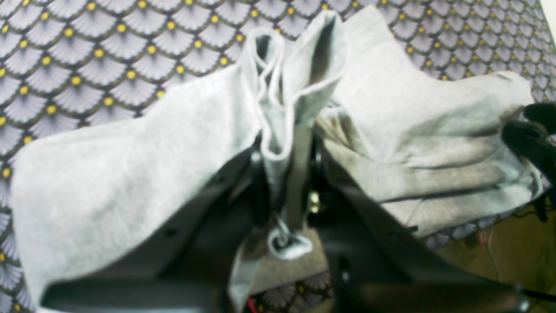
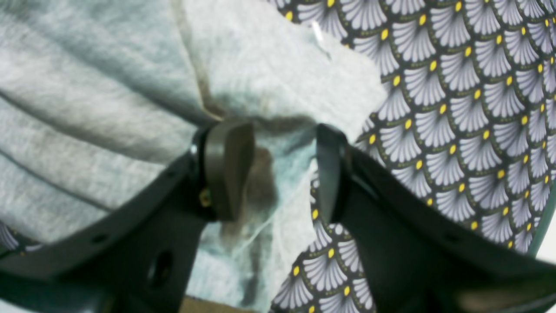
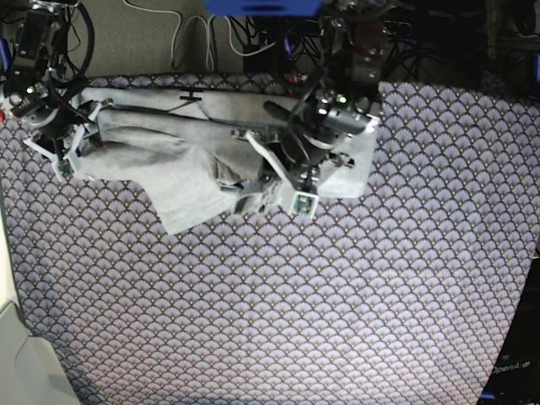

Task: Fold the T-shirt properly
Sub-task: 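Grasp the shirt end with the left gripper and fold it toward the middle, then move the right gripper to the other shirt end and grasp it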

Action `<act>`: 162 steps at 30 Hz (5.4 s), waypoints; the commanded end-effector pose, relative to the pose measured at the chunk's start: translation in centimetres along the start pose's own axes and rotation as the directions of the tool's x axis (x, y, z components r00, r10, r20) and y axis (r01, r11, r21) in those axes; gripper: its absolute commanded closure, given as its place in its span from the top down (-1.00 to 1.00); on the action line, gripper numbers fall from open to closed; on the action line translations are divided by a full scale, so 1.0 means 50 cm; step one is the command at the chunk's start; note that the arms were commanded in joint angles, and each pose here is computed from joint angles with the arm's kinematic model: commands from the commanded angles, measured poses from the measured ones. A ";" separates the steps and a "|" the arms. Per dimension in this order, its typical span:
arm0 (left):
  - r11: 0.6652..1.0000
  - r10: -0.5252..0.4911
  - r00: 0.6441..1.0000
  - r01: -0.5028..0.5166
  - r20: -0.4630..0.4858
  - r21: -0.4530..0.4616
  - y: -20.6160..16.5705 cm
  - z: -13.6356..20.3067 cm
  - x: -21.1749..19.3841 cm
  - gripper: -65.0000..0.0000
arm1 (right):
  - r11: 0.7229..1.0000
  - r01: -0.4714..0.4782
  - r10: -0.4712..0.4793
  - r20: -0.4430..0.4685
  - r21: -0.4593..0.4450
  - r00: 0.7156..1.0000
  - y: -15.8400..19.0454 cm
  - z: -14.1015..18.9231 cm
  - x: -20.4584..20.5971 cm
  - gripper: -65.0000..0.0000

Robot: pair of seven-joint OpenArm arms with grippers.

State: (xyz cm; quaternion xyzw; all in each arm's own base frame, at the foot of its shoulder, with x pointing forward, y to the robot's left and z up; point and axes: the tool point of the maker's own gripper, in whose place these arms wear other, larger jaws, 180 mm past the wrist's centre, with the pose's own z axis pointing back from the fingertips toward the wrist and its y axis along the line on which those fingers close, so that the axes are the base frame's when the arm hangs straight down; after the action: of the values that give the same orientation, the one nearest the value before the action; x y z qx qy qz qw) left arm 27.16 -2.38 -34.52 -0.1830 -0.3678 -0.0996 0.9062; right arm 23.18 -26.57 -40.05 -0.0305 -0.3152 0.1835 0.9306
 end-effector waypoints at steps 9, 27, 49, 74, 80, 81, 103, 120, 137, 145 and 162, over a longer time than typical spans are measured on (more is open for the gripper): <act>1.000 0.007 0.999 -0.005 0.050 -0.024 -0.014 -0.002 0.025 -0.99 | 1.000 -0.012 0.013 0.032 -0.015 0.999 -0.014 0.008 0.018 -0.12; 0.995 -0.040 0.998 0.043 0.042 -0.088 -0.069 0.000 0.021 -0.56 | 1.000 -0.024 0.024 0.024 -0.021 0.999 -0.022 0.011 0.015 -0.12; 0.991 0.083 0.995 -0.089 0.058 0.103 0.154 0.049 0.006 -0.56 | 0.994 -0.085 0.091 0.083 -0.071 0.992 -0.048 0.044 0.070 -0.12; 0.967 0.142 0.987 -0.123 -0.074 0.223 0.264 0.033 -0.091 -0.56 | 0.974 -0.194 0.202 0.061 -0.115 0.978 -0.021 0.046 0.286 -0.12; 0.943 0.193 0.979 -0.165 -0.070 0.289 0.326 0.052 -0.107 -0.56 | 0.973 -0.227 0.230 0.095 -0.038 0.969 0.052 0.026 0.307 -0.12; 0.938 0.202 0.977 -0.173 -0.067 0.300 0.335 0.056 -0.109 -0.56 | 0.972 -0.231 0.233 0.107 -0.033 0.967 0.059 0.025 0.317 -0.12; 0.927 0.238 0.967 -0.198 -0.090 0.319 0.347 0.068 -0.122 -0.56 | 0.980 -0.076 0.070 0.041 0.184 0.997 0.087 -0.149 0.340 -0.12; 0.926 0.238 0.967 -0.200 -0.086 0.321 0.348 0.068 -0.119 -0.56 | 0.960 0.021 -0.028 0.019 0.281 0.999 0.112 -0.220 0.315 -0.12; 0.927 0.230 0.971 -0.200 -0.060 0.316 0.354 0.060 -0.088 -0.56 | 0.959 0.018 -0.005 -0.044 0.283 0.999 0.131 -0.214 0.257 -1.00; 0.927 0.224 0.973 -0.194 -0.057 0.321 0.359 0.061 -0.086 -0.56 | 0.982 -0.120 0.115 0.043 0.148 0.992 0.103 -0.106 0.300 -1.00; 0.927 0.217 0.974 -0.186 -0.059 0.326 0.362 0.061 -0.086 -0.56 | 0.972 -0.236 0.234 0.071 0.022 0.970 0.128 0.042 0.260 -1.00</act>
State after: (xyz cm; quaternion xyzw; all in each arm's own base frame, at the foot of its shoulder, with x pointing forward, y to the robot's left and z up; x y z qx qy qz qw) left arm 26.98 15.40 -41.18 -0.0684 -0.2942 0.0495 0.9520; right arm 28.88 -16.01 -32.88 -0.0437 -0.3232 0.2968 0.8975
